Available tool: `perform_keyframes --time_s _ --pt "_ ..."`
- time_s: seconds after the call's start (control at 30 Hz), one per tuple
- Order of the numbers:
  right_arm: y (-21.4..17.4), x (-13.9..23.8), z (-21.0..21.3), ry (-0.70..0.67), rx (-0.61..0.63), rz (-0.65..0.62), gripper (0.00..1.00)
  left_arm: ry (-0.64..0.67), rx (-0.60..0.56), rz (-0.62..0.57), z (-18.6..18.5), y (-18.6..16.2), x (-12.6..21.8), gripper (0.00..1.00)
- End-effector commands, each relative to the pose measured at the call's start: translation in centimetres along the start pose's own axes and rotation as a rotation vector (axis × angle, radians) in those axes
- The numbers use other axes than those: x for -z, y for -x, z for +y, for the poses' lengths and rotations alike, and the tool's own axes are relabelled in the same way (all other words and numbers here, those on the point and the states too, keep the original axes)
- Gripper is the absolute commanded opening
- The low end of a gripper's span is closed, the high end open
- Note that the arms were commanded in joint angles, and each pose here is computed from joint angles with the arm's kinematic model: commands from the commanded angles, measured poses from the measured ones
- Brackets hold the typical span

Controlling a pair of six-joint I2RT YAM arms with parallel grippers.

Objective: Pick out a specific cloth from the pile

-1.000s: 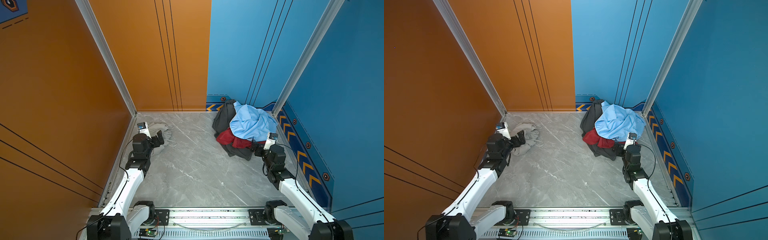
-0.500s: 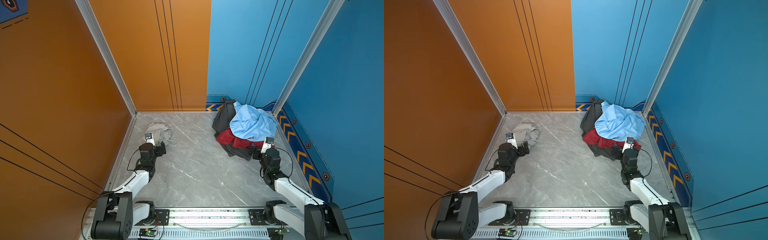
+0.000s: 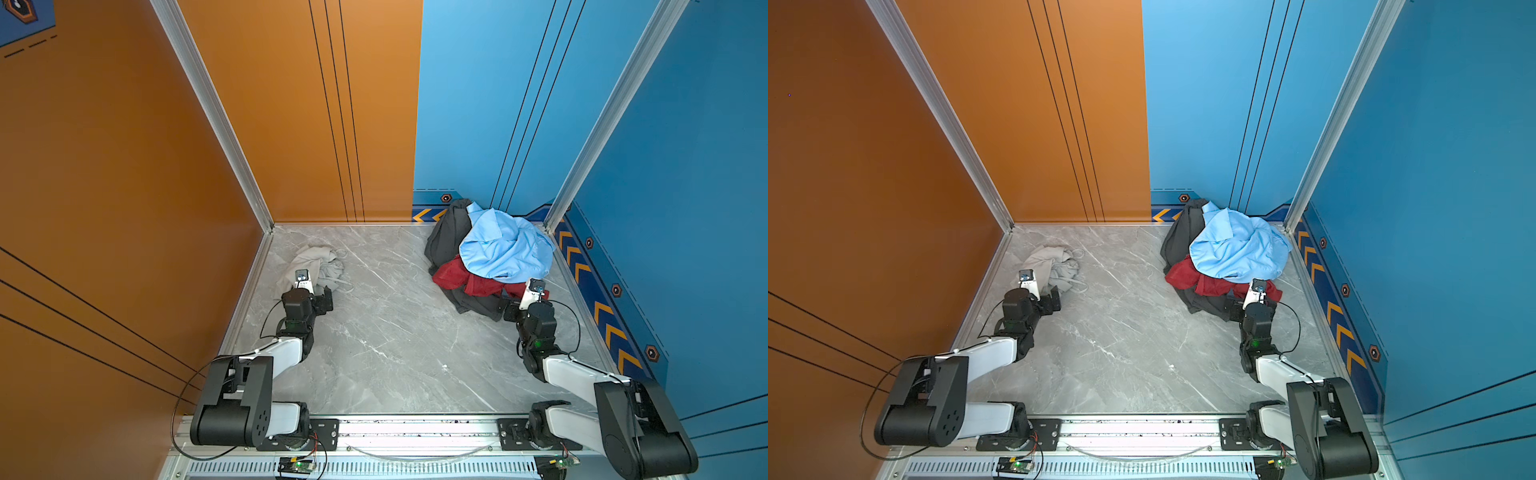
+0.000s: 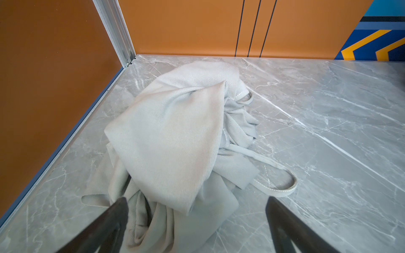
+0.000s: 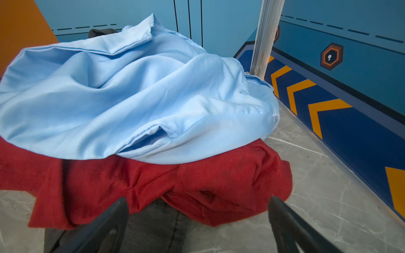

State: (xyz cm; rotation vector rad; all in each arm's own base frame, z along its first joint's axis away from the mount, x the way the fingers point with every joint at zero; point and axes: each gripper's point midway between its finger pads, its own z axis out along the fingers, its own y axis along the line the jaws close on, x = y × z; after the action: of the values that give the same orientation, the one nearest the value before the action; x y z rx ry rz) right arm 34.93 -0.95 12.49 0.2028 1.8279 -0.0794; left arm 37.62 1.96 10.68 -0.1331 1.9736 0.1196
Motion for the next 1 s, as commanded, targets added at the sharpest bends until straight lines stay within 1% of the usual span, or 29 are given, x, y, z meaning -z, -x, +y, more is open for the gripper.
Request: perform_keyframes --time_s 0.0,0.13,0.2,0.23,0.27,0.43,0.47,0.53,0.57,0.6,0.63,0.67,0.73,0.97 --pt "0.5 -0.5 -0.2 -0.021 0.025 -0.024 1.00 0.026 0.018 -0.035 0.9 0.7 -0.2 0.98" --pt "0.6 -1.4 -0.1 -0.033 0.057 -0.003 1.00 0.053 0.103 -0.032 2.8 0.7 -0.7 0.98" --pt "0.7 -1.8 -0.3 -0.049 0.069 -0.006 1.00 0.043 0.128 -0.063 3.1 0.5 -1.1 0.98" --pt "0.7 -1.9 -0.3 -0.051 0.078 -0.008 1.00 0.032 0.125 -0.074 3.0 0.6 -1.3 0.98" --pt "0.6 -2.1 -0.4 -0.050 0.080 -0.012 0.99 0.027 0.119 -0.057 2.8 0.5 -1.4 0.98" --pt "-1.5 -3.1 0.3 -0.021 0.110 -0.049 1.00 -0.005 0.093 -0.051 2.0 0.5 -1.7 0.98" --pt "-1.3 -3.2 0.5 -0.022 0.117 -0.057 1.00 -0.014 0.077 -0.049 1.7 0.5 -1.7 0.98" --pt "-1.6 -3.5 0.3 -0.026 0.111 -0.007 1.00 -0.059 -0.004 -0.031 -0.3 -0.3 -2.0 0.98" --pt "-1.7 -3.8 0.1 -0.031 0.104 0.004 1.00 -0.073 -0.046 -0.049 -1.3 -0.8 -2.2 0.98" --pt "-1.6 -4.2 -0.2 -0.044 0.091 0.006 1.00 -0.058 -0.084 -0.096 -1.9 -0.6 -2.3 0.98" --pt "-1.5 -4.5 -0.6 -0.061 0.082 0.023 1.00 -0.029 -0.071 -0.042 -1.4 -1.1 -2.3 0.98" --pt "-1.7 -4.8 -0.8 -0.070 0.074 0.053 1.00 -0.007 -0.052 -0.018 -0.8 -1.1 -2.5 0.98" --pt "-1.7 -5.1 -1.0 -0.034 0.044 0.055 1.00 -0.012 -0.043 -0.060 -0.7 -0.8 -2.5 0.98" --pt "-1.8 -5.0 -0.8 -0.041 0.055 0.057 1.00 0.000 -0.052 -0.059 -0.8 -0.8 -2.4 0.98"
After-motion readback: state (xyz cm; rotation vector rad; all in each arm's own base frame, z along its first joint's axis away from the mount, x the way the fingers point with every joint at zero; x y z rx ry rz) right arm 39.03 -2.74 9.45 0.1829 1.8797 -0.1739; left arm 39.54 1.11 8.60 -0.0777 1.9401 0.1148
